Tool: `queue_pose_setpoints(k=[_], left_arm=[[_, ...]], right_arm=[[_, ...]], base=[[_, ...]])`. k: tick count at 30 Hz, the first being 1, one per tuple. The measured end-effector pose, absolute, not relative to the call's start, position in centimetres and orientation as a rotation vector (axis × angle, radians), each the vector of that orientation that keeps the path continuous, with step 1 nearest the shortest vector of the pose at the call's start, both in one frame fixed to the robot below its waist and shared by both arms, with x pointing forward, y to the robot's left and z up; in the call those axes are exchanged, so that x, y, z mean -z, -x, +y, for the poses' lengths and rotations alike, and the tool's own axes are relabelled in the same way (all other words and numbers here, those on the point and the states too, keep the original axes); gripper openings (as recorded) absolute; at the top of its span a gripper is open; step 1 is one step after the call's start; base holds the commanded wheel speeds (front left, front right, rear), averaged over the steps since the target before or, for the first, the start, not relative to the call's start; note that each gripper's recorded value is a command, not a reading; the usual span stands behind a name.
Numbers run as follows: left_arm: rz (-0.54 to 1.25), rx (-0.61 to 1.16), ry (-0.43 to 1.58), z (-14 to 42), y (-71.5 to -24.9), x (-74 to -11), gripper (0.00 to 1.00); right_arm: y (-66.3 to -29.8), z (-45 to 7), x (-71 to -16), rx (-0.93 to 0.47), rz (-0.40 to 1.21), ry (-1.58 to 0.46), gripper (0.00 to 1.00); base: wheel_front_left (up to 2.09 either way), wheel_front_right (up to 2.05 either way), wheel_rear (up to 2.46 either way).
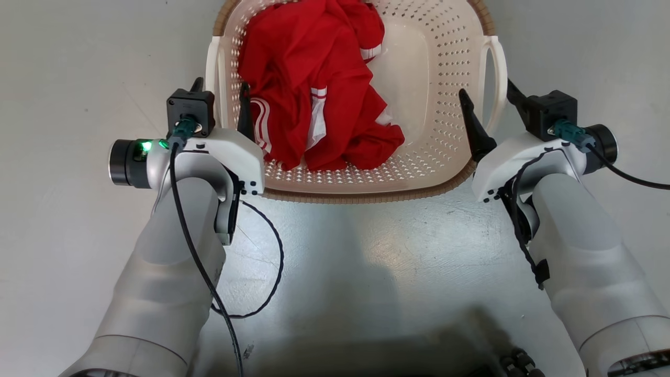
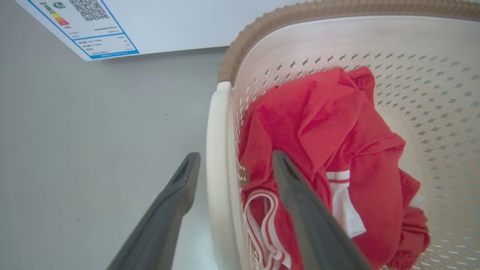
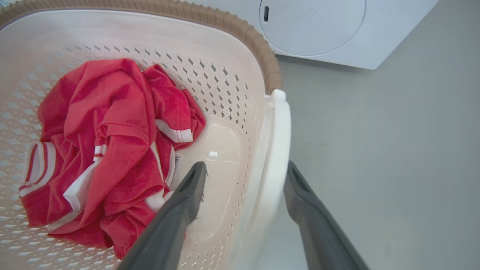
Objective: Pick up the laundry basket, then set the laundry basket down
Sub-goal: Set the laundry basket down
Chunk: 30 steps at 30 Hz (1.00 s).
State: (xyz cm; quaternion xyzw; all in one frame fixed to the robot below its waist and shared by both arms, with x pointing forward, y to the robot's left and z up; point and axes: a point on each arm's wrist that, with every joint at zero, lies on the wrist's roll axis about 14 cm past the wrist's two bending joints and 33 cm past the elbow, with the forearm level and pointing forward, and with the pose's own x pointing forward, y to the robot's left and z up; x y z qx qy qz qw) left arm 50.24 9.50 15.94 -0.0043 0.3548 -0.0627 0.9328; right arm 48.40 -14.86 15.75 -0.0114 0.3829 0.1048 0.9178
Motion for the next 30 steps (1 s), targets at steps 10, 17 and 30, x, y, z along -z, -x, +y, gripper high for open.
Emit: queue_pose_setpoints(k=[10, 17, 30], left_arm=[[0.677, 0.065, 0.033, 10.9, -51.1, -18.5, 1.00], [0.633, 0.051, 0.096, 10.9, -50.9, -21.3, 1.00], [0.512, 0.042, 0.154, 11.4, -48.3, -29.2, 1.00]], right_arm=[[-50.4, -15.9, -19.2, -0.165, 0.691, 0.013, 1.00], [-49.8, -16.2, -21.4, -0.147, 0.660, 0.005, 1.00], [-47.9, -16.0, -28.8, -0.133, 0.534, -0.020, 1.00]], base=[[0.00, 0.00, 0.00], [0.00, 0.00, 0.00], [0.00, 0.00, 0.00]])
